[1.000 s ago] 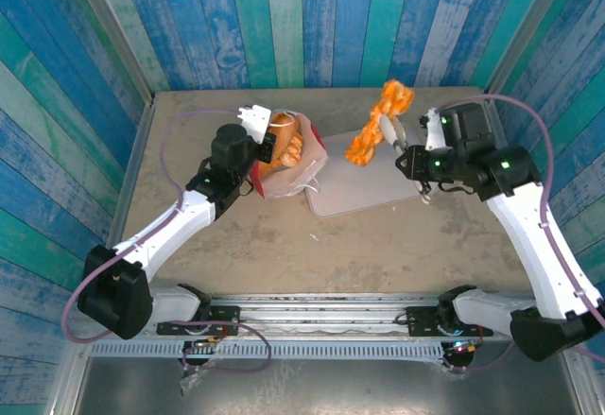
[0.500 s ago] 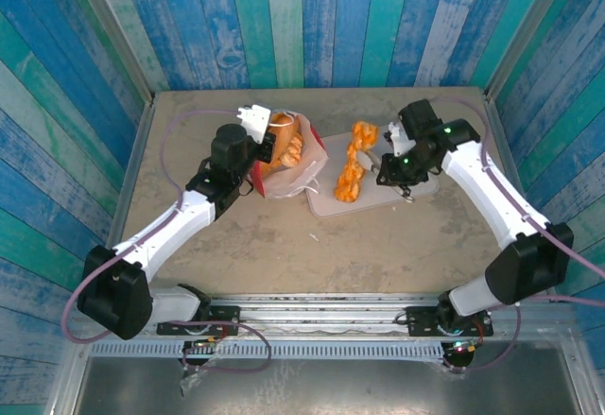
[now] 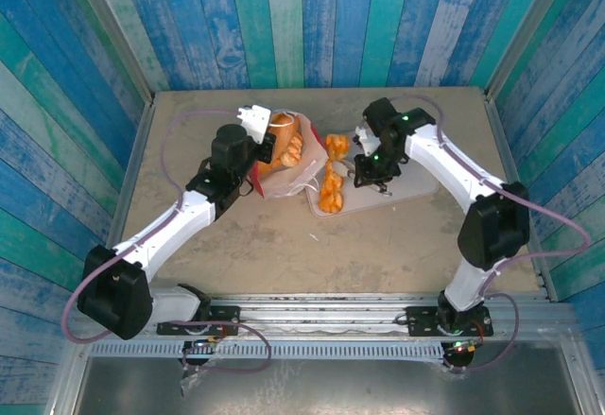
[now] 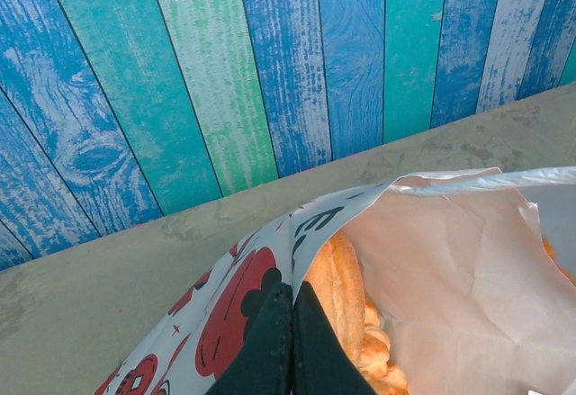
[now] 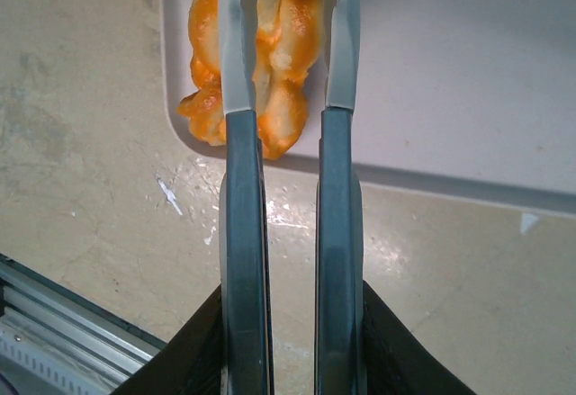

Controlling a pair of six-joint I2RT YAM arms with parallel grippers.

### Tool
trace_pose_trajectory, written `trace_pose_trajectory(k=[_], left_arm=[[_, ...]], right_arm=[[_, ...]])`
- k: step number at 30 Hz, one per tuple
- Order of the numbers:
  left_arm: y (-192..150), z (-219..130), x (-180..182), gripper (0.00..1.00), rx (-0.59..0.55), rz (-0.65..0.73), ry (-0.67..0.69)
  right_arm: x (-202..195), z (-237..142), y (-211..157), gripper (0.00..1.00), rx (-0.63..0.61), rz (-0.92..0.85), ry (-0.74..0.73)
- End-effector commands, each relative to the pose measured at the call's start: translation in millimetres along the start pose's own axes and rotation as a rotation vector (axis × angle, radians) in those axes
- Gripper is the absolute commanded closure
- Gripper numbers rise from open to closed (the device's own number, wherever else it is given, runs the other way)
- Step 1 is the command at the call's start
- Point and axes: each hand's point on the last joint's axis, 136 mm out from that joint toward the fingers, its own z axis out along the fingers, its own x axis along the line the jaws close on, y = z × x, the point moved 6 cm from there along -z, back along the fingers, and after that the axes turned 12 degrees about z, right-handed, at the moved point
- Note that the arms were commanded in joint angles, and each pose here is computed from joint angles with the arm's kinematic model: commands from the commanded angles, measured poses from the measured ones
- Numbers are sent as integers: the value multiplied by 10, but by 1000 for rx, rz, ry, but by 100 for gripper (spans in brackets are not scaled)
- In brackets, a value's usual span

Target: Take the fake bread out of the paper bag

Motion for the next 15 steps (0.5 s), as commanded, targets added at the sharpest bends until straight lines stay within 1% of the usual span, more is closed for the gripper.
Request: trace_pose_trajectory(k=[1,12,15], left_arm=[[175,-151,96,100,-70,-19,40],[186,-145,104,100,-72,-20,46],[184,-142,105,100,-71,-20,47]], right_arm=[[39,47,90,80,14,-36,-30],[155,330,308,61,66,-72,-15],[162,393,332,58,81,-75,-9]])
